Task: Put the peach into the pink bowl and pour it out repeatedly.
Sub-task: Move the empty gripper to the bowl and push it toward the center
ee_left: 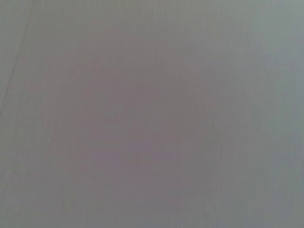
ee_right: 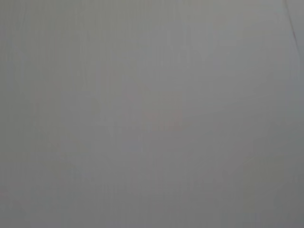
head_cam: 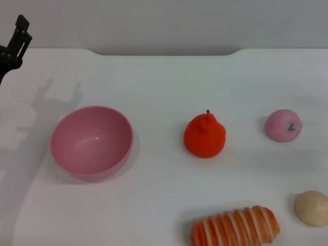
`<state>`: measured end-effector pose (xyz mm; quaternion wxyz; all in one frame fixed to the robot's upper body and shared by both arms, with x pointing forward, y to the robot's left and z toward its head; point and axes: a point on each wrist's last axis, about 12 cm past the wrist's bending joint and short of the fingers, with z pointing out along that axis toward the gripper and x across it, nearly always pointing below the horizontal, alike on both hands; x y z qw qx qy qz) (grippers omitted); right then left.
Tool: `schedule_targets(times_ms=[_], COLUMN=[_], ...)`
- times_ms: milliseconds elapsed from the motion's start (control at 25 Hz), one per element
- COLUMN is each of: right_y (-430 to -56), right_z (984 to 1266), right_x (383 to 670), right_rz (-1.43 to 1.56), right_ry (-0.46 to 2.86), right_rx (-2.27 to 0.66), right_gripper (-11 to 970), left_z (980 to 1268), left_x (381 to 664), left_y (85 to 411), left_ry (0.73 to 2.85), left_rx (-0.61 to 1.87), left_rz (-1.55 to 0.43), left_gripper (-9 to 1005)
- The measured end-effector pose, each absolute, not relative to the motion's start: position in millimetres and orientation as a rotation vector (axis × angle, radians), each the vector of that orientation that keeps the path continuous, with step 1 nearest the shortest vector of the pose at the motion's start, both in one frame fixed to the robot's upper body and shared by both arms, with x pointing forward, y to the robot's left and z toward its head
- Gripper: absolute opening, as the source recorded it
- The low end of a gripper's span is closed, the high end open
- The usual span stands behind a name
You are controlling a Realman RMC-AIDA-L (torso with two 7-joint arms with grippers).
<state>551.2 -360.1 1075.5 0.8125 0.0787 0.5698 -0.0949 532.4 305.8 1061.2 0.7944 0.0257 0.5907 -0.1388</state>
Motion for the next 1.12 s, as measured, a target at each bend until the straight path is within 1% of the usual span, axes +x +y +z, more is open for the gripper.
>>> schedule_targets(times_ms=[1120], right_y=[-359.7], right_z=[1072.0], right_x=[548.1], right_rz=[-0.188], right_ry=[1.227], right_rx=[0.182], right_gripper=[434], left_z=[1061.5], left_x=[533.4], left_y=[302.1], left_ry=[1.273], left_rx=[0.062], left_rz=[-0.334], left_gripper=[781])
